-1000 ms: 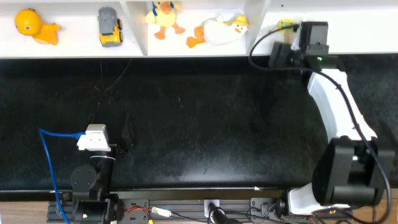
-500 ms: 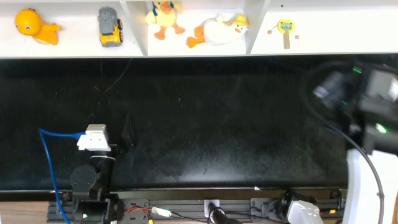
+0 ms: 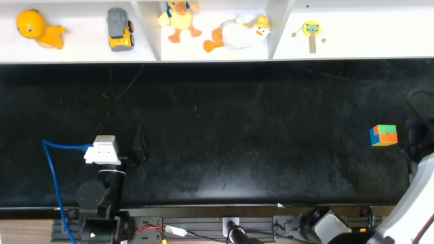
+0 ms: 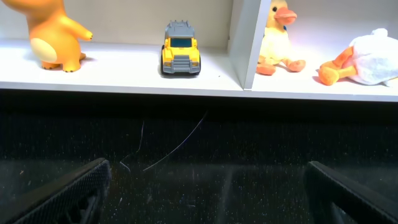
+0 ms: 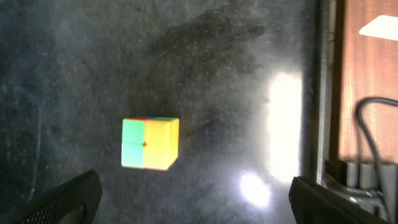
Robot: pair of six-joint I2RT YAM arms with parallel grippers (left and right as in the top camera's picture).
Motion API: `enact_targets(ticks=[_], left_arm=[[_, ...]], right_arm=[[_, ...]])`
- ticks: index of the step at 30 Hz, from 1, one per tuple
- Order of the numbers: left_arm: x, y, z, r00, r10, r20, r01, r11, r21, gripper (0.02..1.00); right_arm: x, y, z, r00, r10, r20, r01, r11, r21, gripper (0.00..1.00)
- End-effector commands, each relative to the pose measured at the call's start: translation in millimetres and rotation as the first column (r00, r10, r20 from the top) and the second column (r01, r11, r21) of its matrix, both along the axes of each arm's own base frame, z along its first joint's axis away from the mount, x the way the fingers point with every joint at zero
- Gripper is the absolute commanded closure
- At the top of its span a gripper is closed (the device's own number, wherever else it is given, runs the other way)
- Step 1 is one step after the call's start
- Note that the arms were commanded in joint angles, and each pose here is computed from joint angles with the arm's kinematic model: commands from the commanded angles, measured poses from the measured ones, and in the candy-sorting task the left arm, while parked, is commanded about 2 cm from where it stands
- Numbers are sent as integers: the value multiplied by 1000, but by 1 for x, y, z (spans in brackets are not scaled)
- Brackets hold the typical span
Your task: Store Toys
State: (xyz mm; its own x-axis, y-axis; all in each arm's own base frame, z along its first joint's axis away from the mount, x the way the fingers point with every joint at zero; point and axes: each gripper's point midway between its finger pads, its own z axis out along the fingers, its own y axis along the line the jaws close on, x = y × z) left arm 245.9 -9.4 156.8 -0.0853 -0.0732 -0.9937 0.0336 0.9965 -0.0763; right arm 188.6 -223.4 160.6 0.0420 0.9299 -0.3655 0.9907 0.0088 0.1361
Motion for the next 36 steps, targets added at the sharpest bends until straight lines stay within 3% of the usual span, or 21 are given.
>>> enact_targets(ticks=[1,14,25,36], left_arm=[[0,-3,0,1000,-13,5,14,1000,-8,20],[0,-3,0,1000,-13,5,14,1000,-8,20],[0,-3,0,1000,-13,5,14,1000,-8,20],[0,-3,0,1000,-13,5,14,1000,-8,20]], right_arm=[[8,-7,-26,999,-34,-25,35,998,56,3],[31,-15,-86,993,12,-115,6,989,149,1],[75,4,-91,991,115,-73,-107,988,107,3],[67,9,-101,990,93,-103,-82,991,107,3]])
